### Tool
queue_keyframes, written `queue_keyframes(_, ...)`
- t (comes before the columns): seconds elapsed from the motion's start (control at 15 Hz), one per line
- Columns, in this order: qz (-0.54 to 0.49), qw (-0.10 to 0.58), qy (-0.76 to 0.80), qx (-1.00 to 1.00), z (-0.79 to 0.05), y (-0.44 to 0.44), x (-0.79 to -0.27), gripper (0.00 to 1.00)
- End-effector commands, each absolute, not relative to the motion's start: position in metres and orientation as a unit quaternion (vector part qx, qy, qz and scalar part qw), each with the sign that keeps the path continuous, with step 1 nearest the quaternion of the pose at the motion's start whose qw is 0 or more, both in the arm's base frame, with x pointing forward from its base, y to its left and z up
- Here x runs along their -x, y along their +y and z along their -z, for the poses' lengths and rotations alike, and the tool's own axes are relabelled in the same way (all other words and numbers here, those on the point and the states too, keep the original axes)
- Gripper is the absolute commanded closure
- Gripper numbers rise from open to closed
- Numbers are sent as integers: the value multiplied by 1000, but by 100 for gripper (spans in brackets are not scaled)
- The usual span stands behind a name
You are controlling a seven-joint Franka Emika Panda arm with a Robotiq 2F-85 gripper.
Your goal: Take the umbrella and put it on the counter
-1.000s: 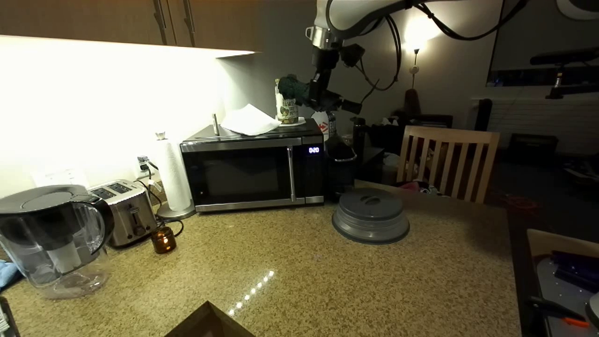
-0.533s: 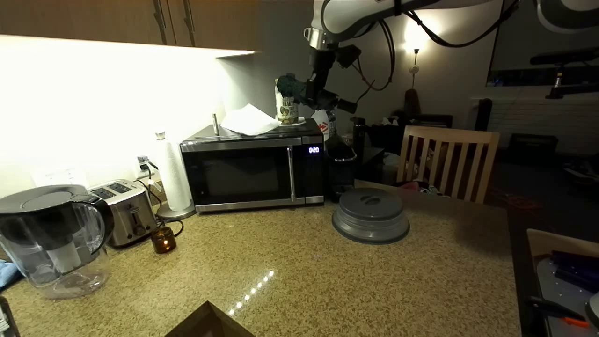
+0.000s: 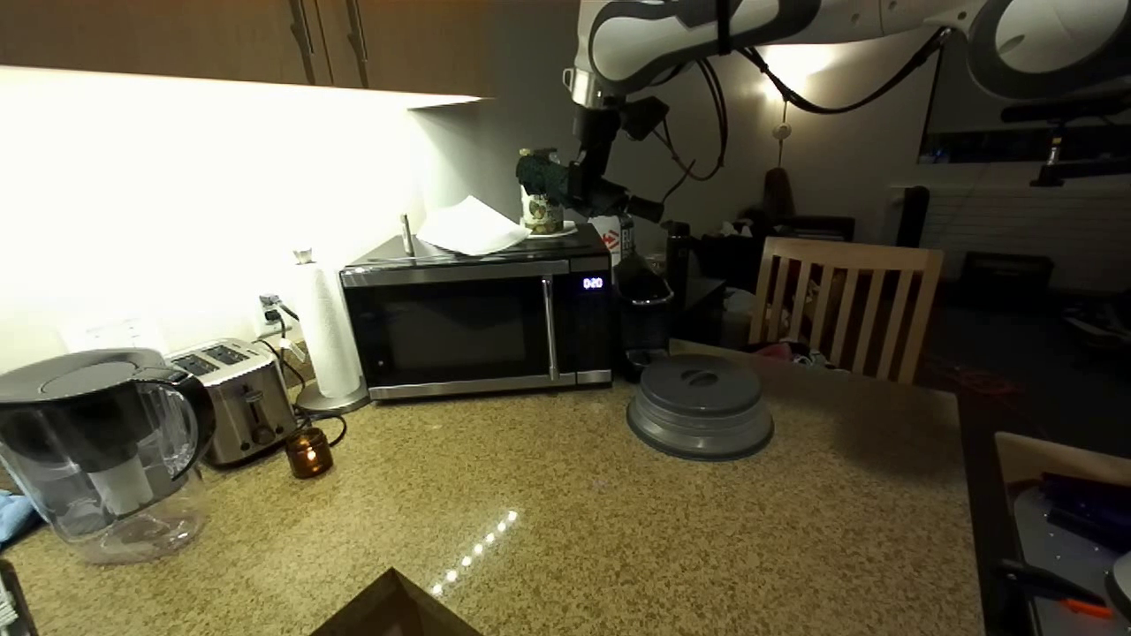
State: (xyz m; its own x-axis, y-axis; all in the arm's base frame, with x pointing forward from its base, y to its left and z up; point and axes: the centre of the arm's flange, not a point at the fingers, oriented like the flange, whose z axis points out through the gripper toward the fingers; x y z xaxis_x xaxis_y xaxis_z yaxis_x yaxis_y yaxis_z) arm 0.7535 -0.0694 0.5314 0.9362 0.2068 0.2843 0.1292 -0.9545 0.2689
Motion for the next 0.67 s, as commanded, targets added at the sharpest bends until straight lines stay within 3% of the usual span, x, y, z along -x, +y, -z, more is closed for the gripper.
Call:
queue_keyframes(0.0,-143,122,76,-979,-534,-73,-768,86)
queue_keyframes(0.6,-76,118,67,-988,-511,-79,-762,86)
